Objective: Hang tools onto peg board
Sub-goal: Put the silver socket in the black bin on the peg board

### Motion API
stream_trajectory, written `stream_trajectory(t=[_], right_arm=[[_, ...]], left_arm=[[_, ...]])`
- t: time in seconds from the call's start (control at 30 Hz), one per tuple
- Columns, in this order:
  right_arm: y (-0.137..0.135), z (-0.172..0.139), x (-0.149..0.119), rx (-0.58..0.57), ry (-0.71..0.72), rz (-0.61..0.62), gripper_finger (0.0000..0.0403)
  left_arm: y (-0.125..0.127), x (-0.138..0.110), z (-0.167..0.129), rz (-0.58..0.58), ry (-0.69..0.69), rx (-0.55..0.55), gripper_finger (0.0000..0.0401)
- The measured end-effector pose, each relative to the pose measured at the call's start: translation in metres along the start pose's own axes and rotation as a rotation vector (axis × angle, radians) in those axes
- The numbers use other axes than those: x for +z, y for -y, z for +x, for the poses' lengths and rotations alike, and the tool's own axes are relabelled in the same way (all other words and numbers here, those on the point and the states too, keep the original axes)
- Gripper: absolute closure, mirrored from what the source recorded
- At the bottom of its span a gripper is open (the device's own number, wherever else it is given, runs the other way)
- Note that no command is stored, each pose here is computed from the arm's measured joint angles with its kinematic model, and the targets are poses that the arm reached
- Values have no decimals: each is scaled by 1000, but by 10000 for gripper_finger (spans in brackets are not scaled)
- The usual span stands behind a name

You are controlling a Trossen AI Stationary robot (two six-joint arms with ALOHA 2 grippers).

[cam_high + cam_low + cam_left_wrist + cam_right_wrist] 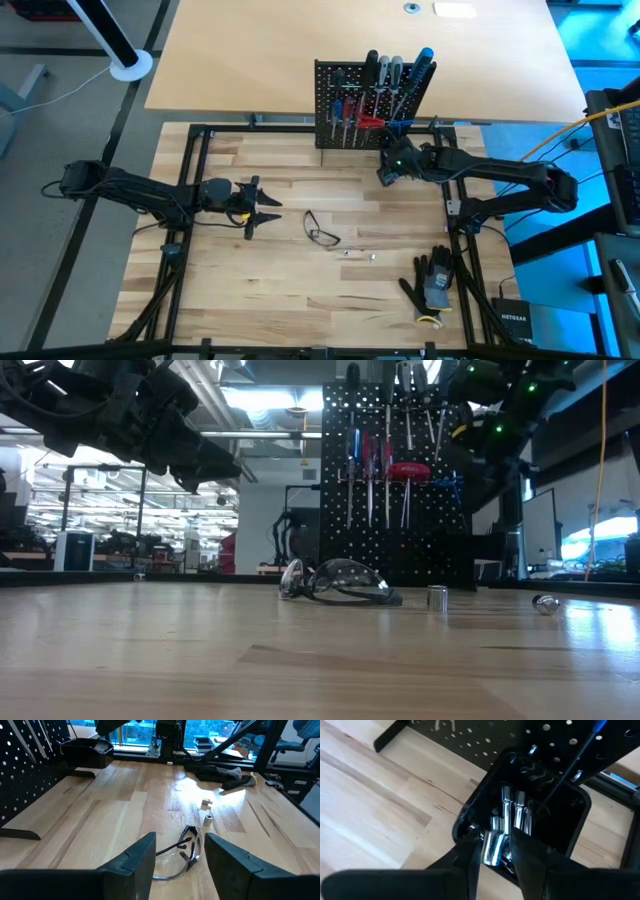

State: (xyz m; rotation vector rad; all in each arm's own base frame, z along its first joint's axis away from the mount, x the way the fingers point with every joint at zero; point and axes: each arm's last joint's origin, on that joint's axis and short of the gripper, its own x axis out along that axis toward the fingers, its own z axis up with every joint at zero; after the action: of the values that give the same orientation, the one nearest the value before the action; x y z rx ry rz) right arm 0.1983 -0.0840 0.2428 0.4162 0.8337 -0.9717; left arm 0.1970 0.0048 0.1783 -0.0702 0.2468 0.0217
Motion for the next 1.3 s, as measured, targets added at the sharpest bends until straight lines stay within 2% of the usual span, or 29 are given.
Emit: stream_trajectory(t=[0.17,0.3,0.43,0.6,0.77,0.97,1.3], right_arm=[[-1,2,0,-15,4,-4,267],[-3,2,-1,29,-23,-4,242],[-16,-3,-7,214,-100,-66,231],[-52,-24,-23,463,-92,-199,232],[-89,-38,-47,608,-58,-365,235],[-129,-33,-79,681,-71,-523,236],[-166,-2,-116,684,-116,-605,236]], left_arm=[[0,0,0,2,0,0,242],[0,0,0,2,0,0,242],[0,0,0,2,0,0,242],[0,0,0,13,0,0,242],[0,0,0,5,0,0,242],[0,0,0,-4,1,0,242],[0,1,0,48,12,0,242]])
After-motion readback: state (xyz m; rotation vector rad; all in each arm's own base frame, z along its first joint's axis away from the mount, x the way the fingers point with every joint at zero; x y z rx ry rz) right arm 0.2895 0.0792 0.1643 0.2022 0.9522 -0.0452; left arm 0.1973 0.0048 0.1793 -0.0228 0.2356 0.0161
